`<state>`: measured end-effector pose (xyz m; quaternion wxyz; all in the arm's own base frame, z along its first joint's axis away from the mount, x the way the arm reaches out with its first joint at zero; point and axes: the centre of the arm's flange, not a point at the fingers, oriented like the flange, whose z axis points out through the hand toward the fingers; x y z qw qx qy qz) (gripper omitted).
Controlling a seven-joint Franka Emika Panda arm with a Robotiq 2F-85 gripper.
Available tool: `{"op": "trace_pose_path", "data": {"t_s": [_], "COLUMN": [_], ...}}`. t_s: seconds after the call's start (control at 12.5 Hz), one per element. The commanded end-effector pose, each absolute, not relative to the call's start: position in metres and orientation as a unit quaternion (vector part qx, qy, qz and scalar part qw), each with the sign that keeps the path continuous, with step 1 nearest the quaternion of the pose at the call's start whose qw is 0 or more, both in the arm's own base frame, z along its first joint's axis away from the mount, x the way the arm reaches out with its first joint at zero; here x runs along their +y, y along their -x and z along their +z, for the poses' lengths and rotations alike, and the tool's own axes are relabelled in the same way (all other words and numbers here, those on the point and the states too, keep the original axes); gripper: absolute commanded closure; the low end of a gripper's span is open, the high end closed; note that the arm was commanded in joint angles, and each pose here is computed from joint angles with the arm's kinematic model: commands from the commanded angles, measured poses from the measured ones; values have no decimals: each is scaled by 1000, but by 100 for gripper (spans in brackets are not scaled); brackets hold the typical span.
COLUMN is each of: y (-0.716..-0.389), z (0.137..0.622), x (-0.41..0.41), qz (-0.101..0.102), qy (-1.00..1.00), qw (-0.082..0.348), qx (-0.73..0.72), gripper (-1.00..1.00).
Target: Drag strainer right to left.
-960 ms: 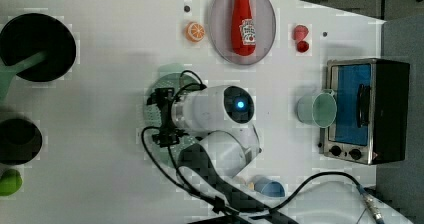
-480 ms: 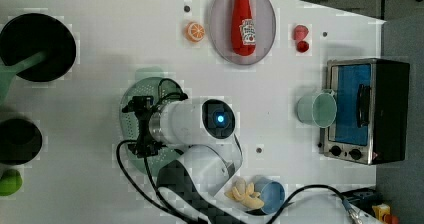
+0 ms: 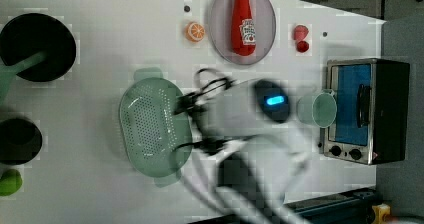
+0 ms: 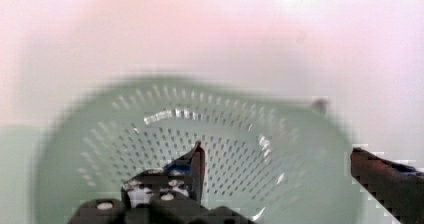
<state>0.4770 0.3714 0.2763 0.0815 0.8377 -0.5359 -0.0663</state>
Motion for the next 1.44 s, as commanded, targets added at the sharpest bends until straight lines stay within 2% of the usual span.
{"op": "trace_pose_path", "data": {"t_s": [0.08,0.24,0.4,0.48,0.64,0.88,1.44], "y": [-549,-545,-534,-526,-512,-506,-509], "z": [467,530,574,586,595,590,583], "x": [223,126,32,-5,-56,-79,-80], "qz": [-18,5,42,46,38,19,14], "qy": [-874,-898,-919,-922,-916,-908,-907], "qw": [-31,-23,0,6,0,3,11], "qx": [-484,-439,-393,-383,-400,-418,-421], "gripper": [-100,-100,-100,-100,-100,-100,-100]}}
